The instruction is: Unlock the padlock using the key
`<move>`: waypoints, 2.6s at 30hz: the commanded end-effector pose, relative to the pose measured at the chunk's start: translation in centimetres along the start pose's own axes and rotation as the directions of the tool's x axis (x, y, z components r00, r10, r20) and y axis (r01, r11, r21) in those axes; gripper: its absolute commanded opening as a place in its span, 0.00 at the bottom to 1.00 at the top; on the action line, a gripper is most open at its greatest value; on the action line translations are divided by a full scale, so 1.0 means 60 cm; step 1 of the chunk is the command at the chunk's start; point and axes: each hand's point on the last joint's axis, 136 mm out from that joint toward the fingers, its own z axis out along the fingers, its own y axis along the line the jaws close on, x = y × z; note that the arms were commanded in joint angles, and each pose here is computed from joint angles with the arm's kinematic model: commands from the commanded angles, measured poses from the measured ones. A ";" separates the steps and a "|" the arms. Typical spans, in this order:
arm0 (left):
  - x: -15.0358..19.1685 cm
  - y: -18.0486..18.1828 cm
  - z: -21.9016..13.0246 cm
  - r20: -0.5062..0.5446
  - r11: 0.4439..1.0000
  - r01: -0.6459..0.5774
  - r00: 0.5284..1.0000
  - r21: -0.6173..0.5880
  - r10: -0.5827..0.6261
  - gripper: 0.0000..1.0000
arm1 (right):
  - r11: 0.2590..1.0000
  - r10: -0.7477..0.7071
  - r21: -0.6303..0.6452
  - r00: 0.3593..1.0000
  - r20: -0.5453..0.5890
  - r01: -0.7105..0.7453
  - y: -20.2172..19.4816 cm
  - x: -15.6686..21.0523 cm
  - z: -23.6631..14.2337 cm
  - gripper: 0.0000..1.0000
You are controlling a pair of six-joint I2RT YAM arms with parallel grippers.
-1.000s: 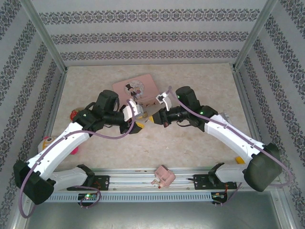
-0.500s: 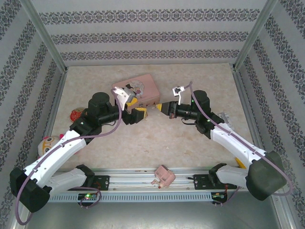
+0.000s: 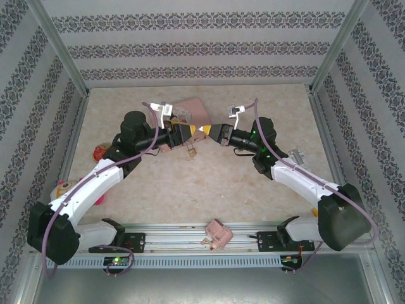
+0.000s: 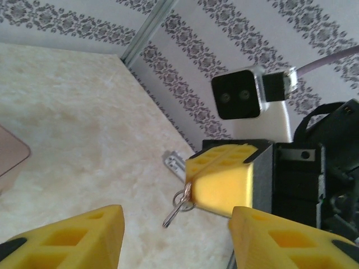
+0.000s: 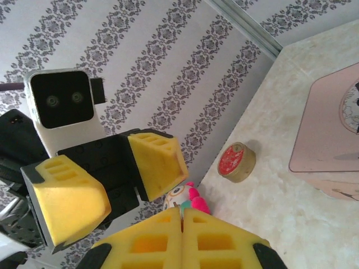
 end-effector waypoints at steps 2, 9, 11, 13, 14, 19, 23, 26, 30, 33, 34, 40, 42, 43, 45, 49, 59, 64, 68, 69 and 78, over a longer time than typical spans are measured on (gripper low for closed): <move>-0.030 -0.040 -0.003 0.035 0.989 0.036 0.999 0.141 -0.041 0.49 | 0.992 -0.035 -0.119 0.998 0.044 0.040 0.051 -0.031 0.005 0.00; -0.021 -0.011 -0.004 0.029 0.993 0.068 0.997 0.095 -0.071 0.48 | 0.989 -0.018 -0.147 0.998 0.055 0.026 0.058 -0.039 0.009 0.00; -0.020 -0.002 -0.005 0.037 0.994 0.075 0.996 0.078 -0.078 0.50 | 0.988 -0.016 -0.154 0.998 0.053 0.024 0.060 -0.040 0.009 0.00; -0.019 0.003 -0.004 0.040 0.994 0.080 0.996 0.076 -0.083 0.50 | 0.987 -0.014 -0.157 0.998 0.054 0.022 0.061 -0.040 0.011 0.00; -0.019 0.004 -0.003 0.041 0.993 0.084 0.995 0.080 -0.087 0.49 | 0.987 -0.011 -0.157 0.999 0.053 0.020 0.060 -0.040 0.011 0.00; -0.023 -0.008 0.002 0.044 0.985 0.093 0.994 0.145 -0.100 0.45 | 0.987 -0.003 -0.160 0.999 0.051 0.011 0.058 -0.041 0.016 0.00; -0.025 -0.013 0.003 0.042 0.982 0.088 0.994 0.166 -0.096 0.42 | 0.987 0.007 -0.161 0.999 0.046 0.001 0.053 -0.042 0.020 0.00; -0.023 -0.013 0.003 0.040 0.983 0.083 0.995 0.165 -0.090 0.36 | 0.986 0.013 -0.168 0.999 0.044 -0.005 0.052 -0.042 0.024 0.00; -0.020 -0.010 0.004 0.035 0.983 0.086 0.995 0.163 -0.093 0.28 | 0.984 0.019 -0.180 0.999 0.041 -0.011 0.054 -0.044 0.026 0.00; -0.020 -0.009 0.004 0.037 0.983 0.086 0.995 0.161 -0.093 0.24 | 0.982 0.023 -0.190 0.999 0.037 -0.016 0.056 -0.043 0.029 0.00; -0.020 -0.009 0.004 0.037 0.983 0.086 0.995 0.162 -0.093 0.22 | 0.981 0.026 -0.192 0.999 0.035 -0.018 0.055 -0.043 0.030 0.00; -0.021 -0.010 0.004 0.039 0.983 0.084 0.995 0.164 -0.092 0.11 | 0.979 0.033 -0.200 0.999 0.030 -0.026 0.054 -0.041 0.033 0.00; -0.021 -0.008 0.003 0.039 0.983 0.084 0.995 0.162 -0.092 0.09 | 0.979 0.036 -0.201 0.999 0.029 -0.029 0.053 -0.041 0.034 0.00; -0.021 -0.009 0.003 0.040 0.983 0.084 0.995 0.162 -0.091 0.09 | 0.979 0.039 -0.201 0.999 0.027 -0.032 0.051 -0.040 0.034 0.00; -0.022 -0.008 0.002 0.043 0.983 0.084 0.995 0.161 -0.092 0.12 | 0.978 0.041 -0.205 0.999 0.027 -0.034 0.051 -0.040 0.035 0.00; -0.026 -0.010 -0.001 0.059 0.984 0.076 0.995 0.162 -0.086 0.20 | 0.975 0.044 -0.218 0.999 0.023 -0.038 0.055 -0.040 0.036 0.00; -0.032 -0.007 -0.002 0.079 0.984 0.075 0.993 0.165 -0.088 0.20 | 0.972 0.049 -0.230 0.999 0.014 -0.044 0.057 -0.037 0.040 0.00; -0.035 -0.006 -0.004 0.092 0.984 0.077 0.991 0.162 -0.093 0.27 | 0.972 0.052 -0.232 0.999 0.013 -0.048 0.056 -0.036 0.041 0.00; -0.038 -0.002 -0.009 0.110 0.986 0.078 0.989 0.149 -0.095 0.28 | 0.971 0.053 -0.233 0.998 0.016 -0.047 0.057 -0.037 0.040 0.00; -0.039 -0.002 -0.011 0.114 0.986 0.074 0.989 0.148 -0.091 0.28 | 0.971 0.052 -0.233 0.998 0.017 -0.047 0.057 -0.037 0.040 0.00; -0.040 -0.004 -0.012 0.113 0.985 0.070 0.990 0.155 -0.088 0.15 | 0.971 0.065 -0.234 0.998 0.014 -0.059 0.054 -0.036 0.042 0.00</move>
